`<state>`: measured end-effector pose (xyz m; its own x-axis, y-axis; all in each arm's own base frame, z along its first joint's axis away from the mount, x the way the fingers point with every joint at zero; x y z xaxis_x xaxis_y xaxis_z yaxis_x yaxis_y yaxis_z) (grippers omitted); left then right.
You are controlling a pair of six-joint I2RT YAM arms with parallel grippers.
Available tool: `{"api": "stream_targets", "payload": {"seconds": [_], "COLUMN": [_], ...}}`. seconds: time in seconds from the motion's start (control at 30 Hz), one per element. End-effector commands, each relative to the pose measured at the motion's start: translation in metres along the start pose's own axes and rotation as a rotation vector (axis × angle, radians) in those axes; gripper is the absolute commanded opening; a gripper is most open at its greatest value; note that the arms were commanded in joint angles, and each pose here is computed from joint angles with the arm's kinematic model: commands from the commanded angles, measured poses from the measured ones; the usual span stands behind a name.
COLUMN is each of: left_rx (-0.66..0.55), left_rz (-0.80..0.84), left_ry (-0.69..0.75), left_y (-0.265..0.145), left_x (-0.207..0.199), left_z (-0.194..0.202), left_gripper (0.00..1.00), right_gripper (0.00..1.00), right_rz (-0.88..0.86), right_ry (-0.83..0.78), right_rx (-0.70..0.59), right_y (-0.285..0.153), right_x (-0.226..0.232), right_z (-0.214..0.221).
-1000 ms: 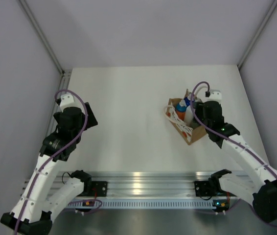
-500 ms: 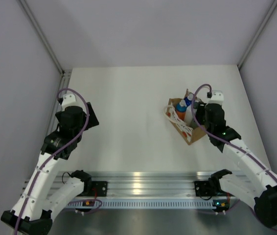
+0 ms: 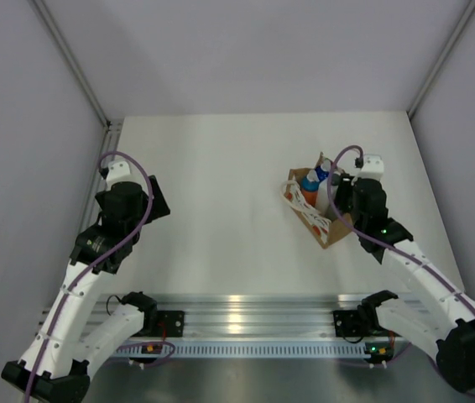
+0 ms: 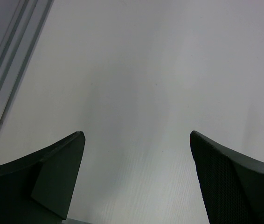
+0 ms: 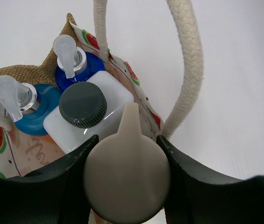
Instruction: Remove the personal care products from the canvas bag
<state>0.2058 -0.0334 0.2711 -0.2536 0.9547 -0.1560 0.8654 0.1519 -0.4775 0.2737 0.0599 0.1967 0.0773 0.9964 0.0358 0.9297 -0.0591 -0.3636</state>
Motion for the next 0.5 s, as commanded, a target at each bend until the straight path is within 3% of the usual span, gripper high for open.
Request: {"api": "stream_targets", "payload": {"seconds": [0.0, 0.3, 0.47], "left_rx": [-0.027, -0.030, -0.029], "left_rz": [0.017, 0.021, 0.019], "left_ry": [-0.016, -0.017, -0.016], "left_y": [0.000, 0.000, 0.000], "left_x": [-0.003, -0.004, -0.003], "left_z": [-0.007, -0.007, -0.007], "left_gripper": [0.98, 0.98, 0.98], "right_gripper": [0.00, 0.00, 0.00], "right_rz": [-0.048, -0.075, -0.107], "right_ry": [0.036, 0.082, 0.061], "right_rx": [-0.089, -0.253, -0.230], "right_y": [0.000, -0.023, -0.028], "right_x": [0.010, 0.008, 0.012], "right_z": [-0.020, -0.065, -0.072]}}
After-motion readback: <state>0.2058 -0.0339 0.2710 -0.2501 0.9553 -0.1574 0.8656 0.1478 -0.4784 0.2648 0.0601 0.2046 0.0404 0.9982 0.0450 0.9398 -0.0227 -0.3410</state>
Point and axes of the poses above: each gripper's point midway between its finger pads, its own y axis out along the fingers, its own x axis along the line the jaws close on, z = x × y, the point moved 5 cm from there along -y, back along the fingers
